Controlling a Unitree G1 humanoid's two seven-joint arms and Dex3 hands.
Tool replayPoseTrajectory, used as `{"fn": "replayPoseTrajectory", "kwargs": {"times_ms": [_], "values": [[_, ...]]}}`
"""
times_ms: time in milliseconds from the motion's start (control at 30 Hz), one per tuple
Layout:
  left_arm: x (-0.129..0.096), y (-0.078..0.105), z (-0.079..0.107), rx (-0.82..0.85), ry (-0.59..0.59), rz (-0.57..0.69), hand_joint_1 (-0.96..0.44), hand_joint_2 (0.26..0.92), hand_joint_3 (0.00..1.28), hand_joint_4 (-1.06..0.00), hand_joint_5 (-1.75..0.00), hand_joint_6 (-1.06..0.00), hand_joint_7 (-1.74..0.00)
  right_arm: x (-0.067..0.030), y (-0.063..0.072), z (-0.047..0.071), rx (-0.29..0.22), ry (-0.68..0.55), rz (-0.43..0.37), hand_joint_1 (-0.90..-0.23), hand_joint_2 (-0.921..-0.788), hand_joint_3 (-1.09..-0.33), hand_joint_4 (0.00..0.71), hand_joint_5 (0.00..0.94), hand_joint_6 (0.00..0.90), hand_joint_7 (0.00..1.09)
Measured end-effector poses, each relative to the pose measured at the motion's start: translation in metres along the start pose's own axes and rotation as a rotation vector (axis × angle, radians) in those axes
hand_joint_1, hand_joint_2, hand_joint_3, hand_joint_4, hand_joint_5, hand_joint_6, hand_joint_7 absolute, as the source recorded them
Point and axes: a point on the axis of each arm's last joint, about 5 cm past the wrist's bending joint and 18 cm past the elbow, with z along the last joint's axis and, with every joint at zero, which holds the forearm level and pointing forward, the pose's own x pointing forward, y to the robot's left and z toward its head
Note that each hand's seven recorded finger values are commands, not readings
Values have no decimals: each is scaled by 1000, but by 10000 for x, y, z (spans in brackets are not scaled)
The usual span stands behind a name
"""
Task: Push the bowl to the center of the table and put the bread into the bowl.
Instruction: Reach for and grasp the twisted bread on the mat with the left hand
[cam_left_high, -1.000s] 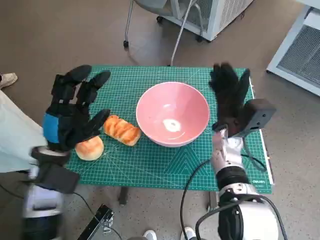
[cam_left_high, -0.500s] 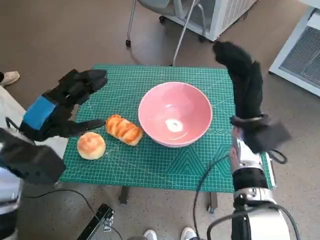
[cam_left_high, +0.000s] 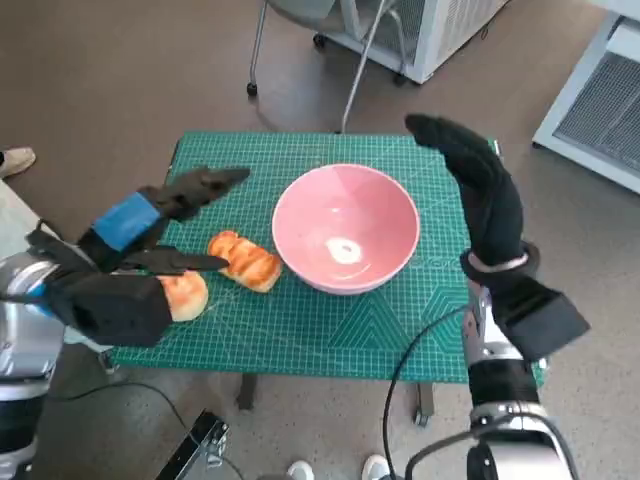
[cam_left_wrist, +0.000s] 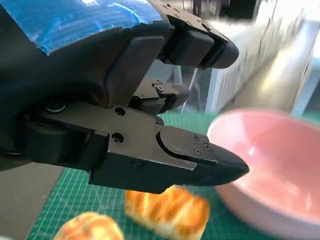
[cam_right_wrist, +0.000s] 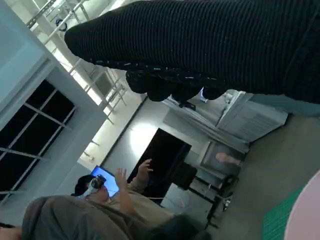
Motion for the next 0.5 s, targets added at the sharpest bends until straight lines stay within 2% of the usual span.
{"fn": "replayPoseTrajectory", "kwargs": {"times_ms": [233, 300, 500], "values": [[145, -82, -36, 86, 51, -123, 109, 840, 4, -242, -4, -380, -64, -16, -4, 3, -2, 7, -8, -414, -916, -622, 465, 13, 180, 888], [188, -114, -41, 125, 72, -161, 133, 842, 5, -254, -8, -397, -61, -14, -4, 7, -3, 7, -12, -412, -906, -643, 465, 13, 178, 892], [272, -191, -38, 224, 109, -247, 148, 866, 16, -293, -16, -447, -59, -18, -5, 21, -3, 4, -14, -414, -896, -661, 464, 12, 174, 898]]}}
